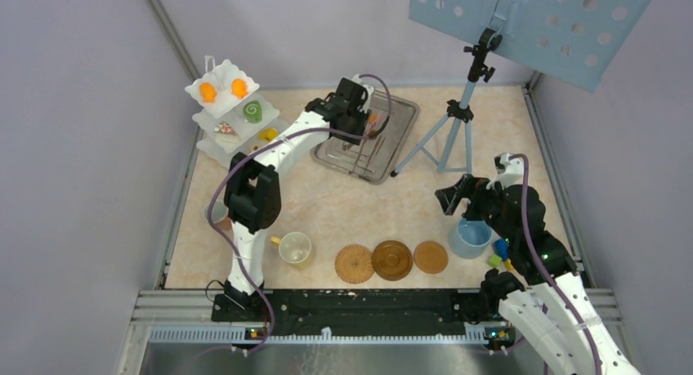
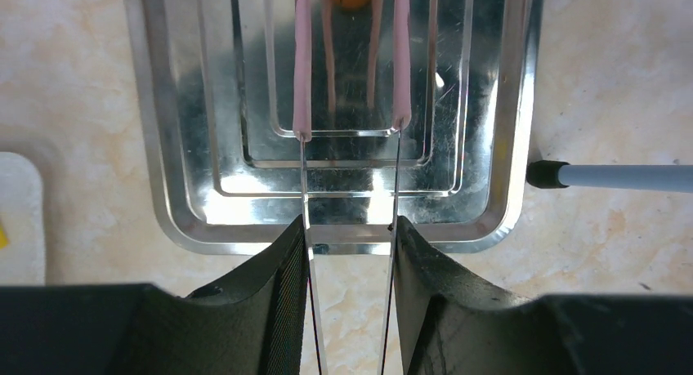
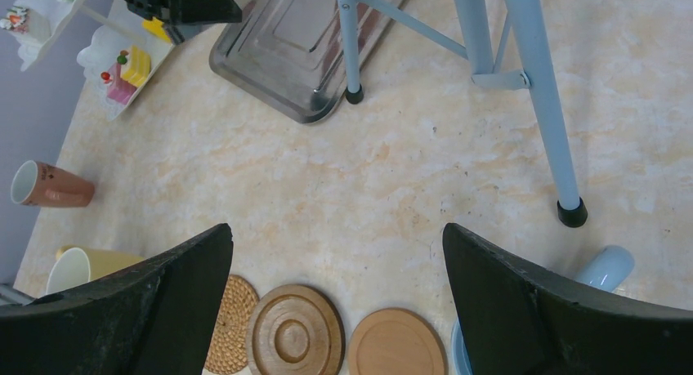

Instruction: Serve the afternoon tea

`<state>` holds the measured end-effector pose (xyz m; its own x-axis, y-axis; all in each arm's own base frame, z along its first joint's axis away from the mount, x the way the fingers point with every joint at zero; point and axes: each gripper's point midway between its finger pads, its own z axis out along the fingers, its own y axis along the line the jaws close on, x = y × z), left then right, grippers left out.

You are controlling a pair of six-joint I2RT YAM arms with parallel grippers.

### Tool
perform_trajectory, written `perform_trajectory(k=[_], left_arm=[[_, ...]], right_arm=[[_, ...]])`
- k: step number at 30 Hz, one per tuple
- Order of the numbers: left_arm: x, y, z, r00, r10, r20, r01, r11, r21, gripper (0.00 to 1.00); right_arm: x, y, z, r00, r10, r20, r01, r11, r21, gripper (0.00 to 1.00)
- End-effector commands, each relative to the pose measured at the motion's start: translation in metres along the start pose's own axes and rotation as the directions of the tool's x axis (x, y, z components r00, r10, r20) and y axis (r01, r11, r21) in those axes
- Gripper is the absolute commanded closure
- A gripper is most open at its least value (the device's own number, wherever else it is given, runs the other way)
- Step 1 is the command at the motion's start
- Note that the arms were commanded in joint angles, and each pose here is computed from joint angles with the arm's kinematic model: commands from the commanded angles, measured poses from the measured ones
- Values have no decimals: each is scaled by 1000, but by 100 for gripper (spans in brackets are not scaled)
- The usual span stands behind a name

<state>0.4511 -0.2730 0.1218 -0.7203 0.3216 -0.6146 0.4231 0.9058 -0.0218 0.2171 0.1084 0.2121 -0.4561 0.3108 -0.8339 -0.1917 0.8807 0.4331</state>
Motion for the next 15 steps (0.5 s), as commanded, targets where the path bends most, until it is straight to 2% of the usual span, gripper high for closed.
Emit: perform_trajectory(k=[1, 15], left_arm=[[-52, 1, -72, 981, -19, 193, 19, 1000, 2, 73], [-54, 18, -176, 947, -29, 321, 44, 998, -41, 75]], right_arm=[[-14, 8, -3, 999, 2, 42, -1, 1000, -18, 2], [-13, 8, -1, 999, -2, 45, 3, 1000, -21, 2]])
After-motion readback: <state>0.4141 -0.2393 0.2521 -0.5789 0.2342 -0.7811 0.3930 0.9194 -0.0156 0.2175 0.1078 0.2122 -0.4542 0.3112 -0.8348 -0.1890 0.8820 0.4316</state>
